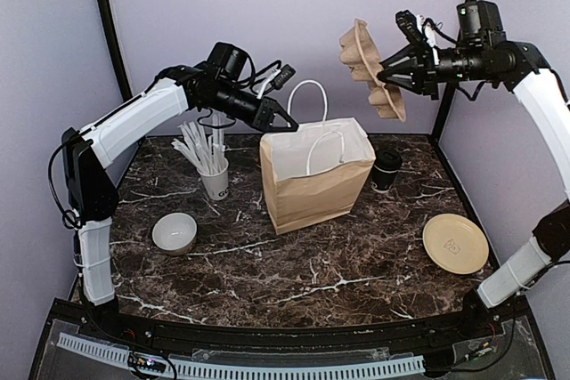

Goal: Pack the takeout coffee

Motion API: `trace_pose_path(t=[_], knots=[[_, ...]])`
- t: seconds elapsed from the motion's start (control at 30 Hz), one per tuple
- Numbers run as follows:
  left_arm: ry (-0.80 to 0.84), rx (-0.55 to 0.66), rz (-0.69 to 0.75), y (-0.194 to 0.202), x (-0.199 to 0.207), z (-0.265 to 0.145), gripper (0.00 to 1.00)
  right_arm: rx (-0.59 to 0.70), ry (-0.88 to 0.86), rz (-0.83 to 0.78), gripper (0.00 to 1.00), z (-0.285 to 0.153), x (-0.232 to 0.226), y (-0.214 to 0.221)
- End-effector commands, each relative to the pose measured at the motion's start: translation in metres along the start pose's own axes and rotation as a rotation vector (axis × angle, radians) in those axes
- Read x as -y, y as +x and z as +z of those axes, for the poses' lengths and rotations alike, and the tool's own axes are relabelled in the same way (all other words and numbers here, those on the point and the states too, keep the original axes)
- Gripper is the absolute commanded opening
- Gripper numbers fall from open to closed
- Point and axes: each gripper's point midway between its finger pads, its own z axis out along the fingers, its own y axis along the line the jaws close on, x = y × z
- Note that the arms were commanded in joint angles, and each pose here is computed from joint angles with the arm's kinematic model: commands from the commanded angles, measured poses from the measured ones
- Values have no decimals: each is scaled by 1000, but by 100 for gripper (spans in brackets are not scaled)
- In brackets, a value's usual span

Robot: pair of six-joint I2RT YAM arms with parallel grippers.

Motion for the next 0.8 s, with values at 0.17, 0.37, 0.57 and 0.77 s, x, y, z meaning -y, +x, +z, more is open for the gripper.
trace_pose_path(t=[0.17, 0.37, 0.57, 0.77], knots=[[191, -1, 38, -5, 58, -13, 0, 24, -236, -6, 21, 24, -65, -11], [244, -16, 37, -2, 73, -6, 0, 9, -291, -5, 21, 34, -85, -10], [292, -47, 36, 7, 86, 3, 0, -1, -335, 30, 21, 44, -96, -1], [275, -71, 21, 14, 81, 14, 0, -18, -389, 70, 21, 55, -113, 12]])
